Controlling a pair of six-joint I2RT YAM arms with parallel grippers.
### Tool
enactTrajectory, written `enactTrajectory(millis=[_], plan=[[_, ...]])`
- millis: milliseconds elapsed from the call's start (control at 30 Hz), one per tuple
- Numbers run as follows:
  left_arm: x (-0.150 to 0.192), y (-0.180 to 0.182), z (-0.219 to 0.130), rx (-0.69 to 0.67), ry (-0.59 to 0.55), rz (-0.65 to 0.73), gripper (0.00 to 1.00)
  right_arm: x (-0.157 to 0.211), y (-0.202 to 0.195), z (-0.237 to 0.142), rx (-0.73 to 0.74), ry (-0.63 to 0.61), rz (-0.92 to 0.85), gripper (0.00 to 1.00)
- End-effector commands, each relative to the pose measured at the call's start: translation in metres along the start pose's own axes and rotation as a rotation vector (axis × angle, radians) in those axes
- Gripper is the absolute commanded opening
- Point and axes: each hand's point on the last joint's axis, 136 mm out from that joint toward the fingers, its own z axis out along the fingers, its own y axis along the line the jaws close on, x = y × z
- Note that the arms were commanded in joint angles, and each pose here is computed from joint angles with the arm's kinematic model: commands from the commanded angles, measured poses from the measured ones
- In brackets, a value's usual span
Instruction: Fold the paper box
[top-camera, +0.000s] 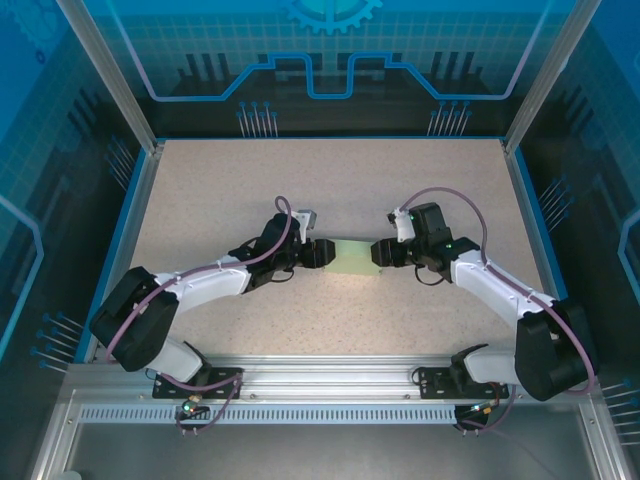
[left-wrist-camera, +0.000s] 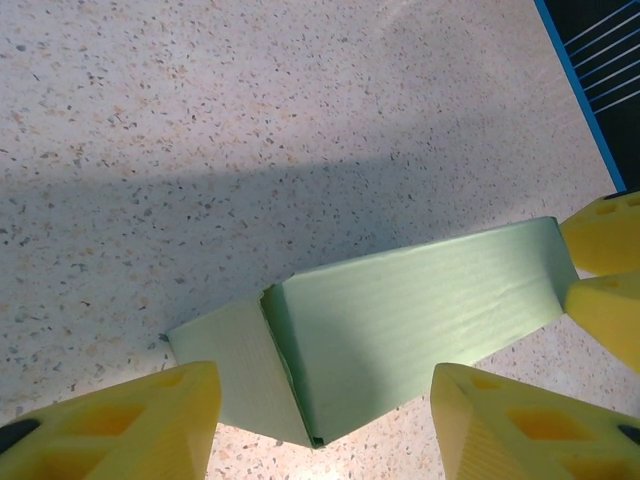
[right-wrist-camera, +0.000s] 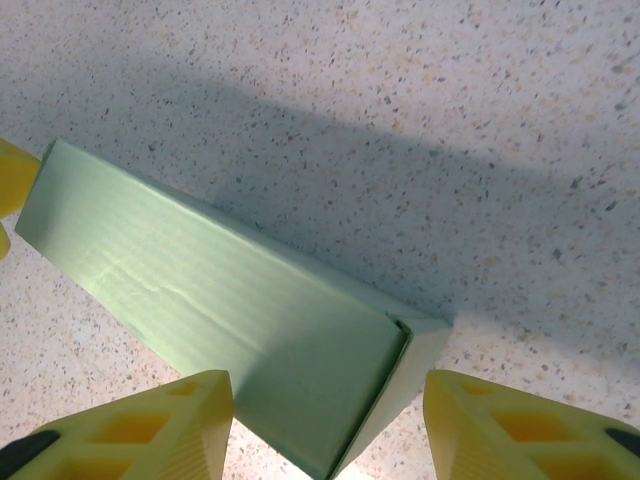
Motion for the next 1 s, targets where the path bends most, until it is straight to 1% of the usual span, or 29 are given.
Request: enactTrajectory(millis=[0,300,433,633,867,900,967], plan=[[-0.005,-0.010,0.002,0.037,0.009,0.025,0.56,0.004,0.003,-0.001,-0.034,0.004,0.028,0.53],[-0.005,-0.017,0.010,0.075,0.027,0.024,0.46,0.002,0.008,0.005,-0.060,0.001,0.024,0.50],[-0.008,-0.021,0.010,0.089,0.023,0.029,0.44,-0.006,0.015,0.004,-0.086,-0.018,0.021,0.48],[-0.017,-0.026,0.009,0.093,-0.004,0.040,0.44,-0.027,0.024,0.001,-0.114,-0.067,0.004,0.47],[-0.046,-0.029,0.012,0.076,-0.070,0.063,0.44,-0.054,0.026,0.008,-0.118,-0.103,-0.012,0.46],[-0.051,-0.028,0.013,0.075,-0.077,0.064,0.44,-0.067,0.028,0.006,-0.121,-0.126,-0.025,0.46],[-0.061,-0.026,0.018,0.068,-0.091,0.068,0.44,-0.079,0.026,0.010,-0.117,-0.138,-0.035,0.47]])
